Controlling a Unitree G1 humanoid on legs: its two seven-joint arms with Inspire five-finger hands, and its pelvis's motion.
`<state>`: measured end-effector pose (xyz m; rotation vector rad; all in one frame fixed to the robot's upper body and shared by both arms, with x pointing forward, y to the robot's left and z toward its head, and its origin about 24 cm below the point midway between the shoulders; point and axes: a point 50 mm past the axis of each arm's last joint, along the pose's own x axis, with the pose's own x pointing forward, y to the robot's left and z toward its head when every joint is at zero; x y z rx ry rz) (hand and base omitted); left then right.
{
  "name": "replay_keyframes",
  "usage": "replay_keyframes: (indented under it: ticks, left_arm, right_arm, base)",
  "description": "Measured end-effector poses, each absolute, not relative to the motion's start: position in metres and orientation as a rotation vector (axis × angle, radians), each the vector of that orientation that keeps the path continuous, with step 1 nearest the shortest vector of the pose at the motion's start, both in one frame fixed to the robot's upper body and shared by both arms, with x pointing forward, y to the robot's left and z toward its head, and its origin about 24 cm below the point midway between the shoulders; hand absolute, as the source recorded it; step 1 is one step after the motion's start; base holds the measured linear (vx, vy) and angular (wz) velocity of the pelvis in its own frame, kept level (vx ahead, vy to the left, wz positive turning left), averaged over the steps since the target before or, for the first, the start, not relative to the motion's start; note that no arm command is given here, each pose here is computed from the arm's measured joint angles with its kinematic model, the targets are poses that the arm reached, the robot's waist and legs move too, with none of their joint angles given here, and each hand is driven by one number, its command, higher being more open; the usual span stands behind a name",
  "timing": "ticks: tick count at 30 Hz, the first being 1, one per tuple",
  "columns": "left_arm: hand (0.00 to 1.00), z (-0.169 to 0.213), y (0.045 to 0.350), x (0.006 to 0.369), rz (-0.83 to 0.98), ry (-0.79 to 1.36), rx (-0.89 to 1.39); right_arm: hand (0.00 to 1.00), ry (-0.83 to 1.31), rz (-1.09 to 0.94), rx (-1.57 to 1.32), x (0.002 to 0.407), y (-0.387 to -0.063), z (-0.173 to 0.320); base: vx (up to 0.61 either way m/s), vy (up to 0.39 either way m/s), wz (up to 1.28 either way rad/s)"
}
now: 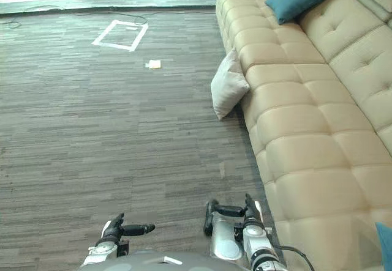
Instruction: Pick up cushions and gather them together orderly.
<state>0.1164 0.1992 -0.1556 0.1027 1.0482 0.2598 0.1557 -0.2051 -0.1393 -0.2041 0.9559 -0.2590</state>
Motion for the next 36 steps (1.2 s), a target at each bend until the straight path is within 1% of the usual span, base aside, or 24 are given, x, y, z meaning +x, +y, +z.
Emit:
replay_keyframes:
  ticks: [3, 6, 9, 15, 19, 22, 27, 30, 34, 35, 36]
  left_arm:
    - [1.00, -0.156, 0.191, 0.118, 0.246, 1.048, 0.079]
    - [1.00, -0.151, 0.198, 0.124, 0.308, 1.004, 0.042]
    - [1.00, -0.146, 0.208, 0.131, 0.322, 0.965, 0.069]
    - [1.00, -0.143, 0.206, 0.141, 0.320, 0.929, 0.052]
    - [1.00, -0.138, 0.221, 0.147, 0.337, 0.912, 0.089]
    - [1.00, -0.140, 0.222, 0.144, 0.342, 0.932, 0.089]
    - [1.00, -0.149, 0.227, 0.117, 0.358, 1.021, 0.121]
    - [1.00, -0.152, 0.226, 0.111, 0.352, 1.060, 0.123]
    - [1.00, -0.153, 0.230, 0.108, 0.326, 1.075, 0.161]
    - [1.00, -0.155, 0.218, 0.110, 0.305, 1.080, 0.135]
    - [1.00, -0.155, 0.212, 0.114, 0.293, 1.067, 0.122]
  right_arm:
    - [1.00, 0.983, -0.292, -0.180, 0.149, -0.209, -0.142]
    - [1.00, 1.018, -0.292, -0.184, 0.140, -0.208, -0.146]
    - [1.00, 1.050, -0.291, -0.175, 0.133, -0.205, -0.150]
    - [1.00, 1.080, -0.295, -0.174, 0.126, -0.204, -0.153]
    - [1.00, 1.089, -0.255, -0.131, 0.126, -0.182, -0.156]
    - [1.00, 1.085, -0.252, -0.125, 0.127, -0.180, -0.156]
    - [1.00, 1.025, -0.200, -0.161, 0.139, -0.177, -0.151]
    - [1.00, 0.984, -0.204, -0.175, 0.152, -0.183, -0.145]
    - [1.00, 0.968, -0.209, -0.174, 0.155, -0.186, -0.143]
    - [1.00, 0.954, -0.210, -0.211, 0.159, -0.194, -0.140]
    - [1.00, 0.953, -0.231, -0.211, 0.159, -0.202, -0.139]
  base:
    - [0.45, -0.239, 0.33]
    - [0.48, -0.169, -0.09]
    - [0.35, -0.019, -0.26]
    - [0.40, 0.193, -0.41]
    - [0.49, 0.255, -0.11]
    - [0.40, 0.222, 0.00]
    - [0.50, 0.116, -0.08]
    - [0.50, -0.068, -0.03]
    - [0.55, -0.225, 0.18]
    - [0.54, -0.238, 0.06]
    - [0.66, -0.308, -0.09]
